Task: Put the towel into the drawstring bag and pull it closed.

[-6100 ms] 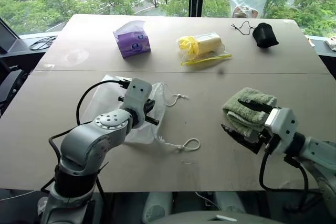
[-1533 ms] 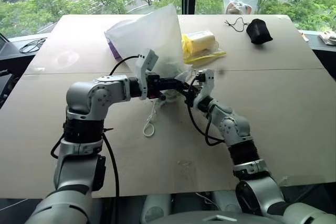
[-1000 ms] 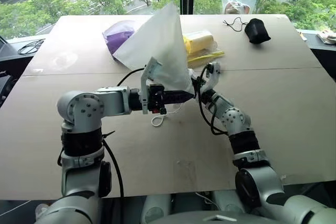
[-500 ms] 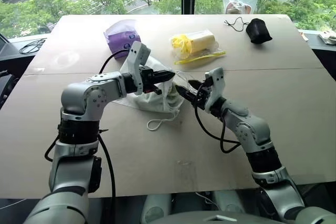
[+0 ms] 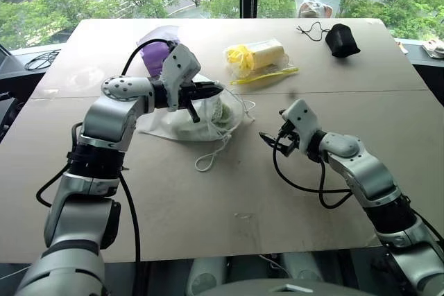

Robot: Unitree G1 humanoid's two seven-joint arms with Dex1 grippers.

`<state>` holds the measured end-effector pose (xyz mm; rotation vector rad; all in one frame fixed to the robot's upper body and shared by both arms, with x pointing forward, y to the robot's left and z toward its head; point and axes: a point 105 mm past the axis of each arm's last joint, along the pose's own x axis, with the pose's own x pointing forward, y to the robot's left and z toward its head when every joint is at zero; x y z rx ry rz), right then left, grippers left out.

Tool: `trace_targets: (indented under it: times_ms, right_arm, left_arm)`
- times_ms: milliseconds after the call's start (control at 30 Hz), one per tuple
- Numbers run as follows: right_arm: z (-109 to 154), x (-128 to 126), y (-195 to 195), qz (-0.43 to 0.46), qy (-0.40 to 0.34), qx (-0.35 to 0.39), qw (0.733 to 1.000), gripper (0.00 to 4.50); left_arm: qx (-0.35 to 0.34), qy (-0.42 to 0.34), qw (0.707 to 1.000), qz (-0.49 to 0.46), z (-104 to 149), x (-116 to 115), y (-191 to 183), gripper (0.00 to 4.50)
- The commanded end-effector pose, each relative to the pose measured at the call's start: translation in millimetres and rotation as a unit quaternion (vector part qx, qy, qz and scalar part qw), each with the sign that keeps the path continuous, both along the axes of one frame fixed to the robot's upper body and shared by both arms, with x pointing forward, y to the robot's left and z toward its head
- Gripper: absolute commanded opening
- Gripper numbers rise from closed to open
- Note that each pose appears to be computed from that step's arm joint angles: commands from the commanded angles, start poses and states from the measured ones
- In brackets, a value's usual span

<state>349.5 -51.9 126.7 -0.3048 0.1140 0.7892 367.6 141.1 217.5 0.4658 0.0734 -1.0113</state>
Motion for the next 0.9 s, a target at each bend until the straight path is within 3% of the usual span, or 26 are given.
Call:
trace_targets:
  times_ms: [33, 233, 267, 367, 600, 867, 900]
  right_arm:
    - [3.0, 15.9, 24.2, 0.022, -0.024, 0.000, 0.999, 4.47]
    - [-36.5, 49.8, 36.7, -0.006, -0.041, -0.089, 0.995, 4.47]
    - [-38.6, 53.2, 35.2, -0.016, -0.043, -0.090, 0.995, 4.23]
    - [-36.8, 57.8, 32.9, -0.031, -0.052, -0.072, 0.996, 3.23]
    - [-31.9, 35.9, 33.7, 0.019, -0.034, -0.012, 0.999, 0.07]
    - [-20.0, -10.9, 48.6, 0.081, 0.002, 0.026, 0.996, 0.02]
    - [-18.8, -13.0, 50.3, 0.078, 0.005, 0.036, 0.996, 0.32]
  left_arm:
    - [0.025, -0.040, 0.999, -0.026, 16.6, -2.7, -1.2, 0.00]
    - [0.037, -0.047, 0.998, -0.034, 15.4, -5.4, -4.2, 0.00]
    - [0.040, -0.048, 0.997, -0.034, 15.2, -6.4, -3.3, 0.00]
    - [0.042, -0.049, 0.997, -0.029, 14.7, -8.5, 0.7, 0.00]
    - [0.055, -0.053, 0.997, -0.006, 12.4, -2.9, 16.7, 0.00]
    - [0.070, -0.065, 0.995, -0.038, 9.5, 6.8, 7.6, 0.00]
    - [0.067, -0.051, 0.995, -0.055, 7.8, 2.4, 5.6, 0.00]
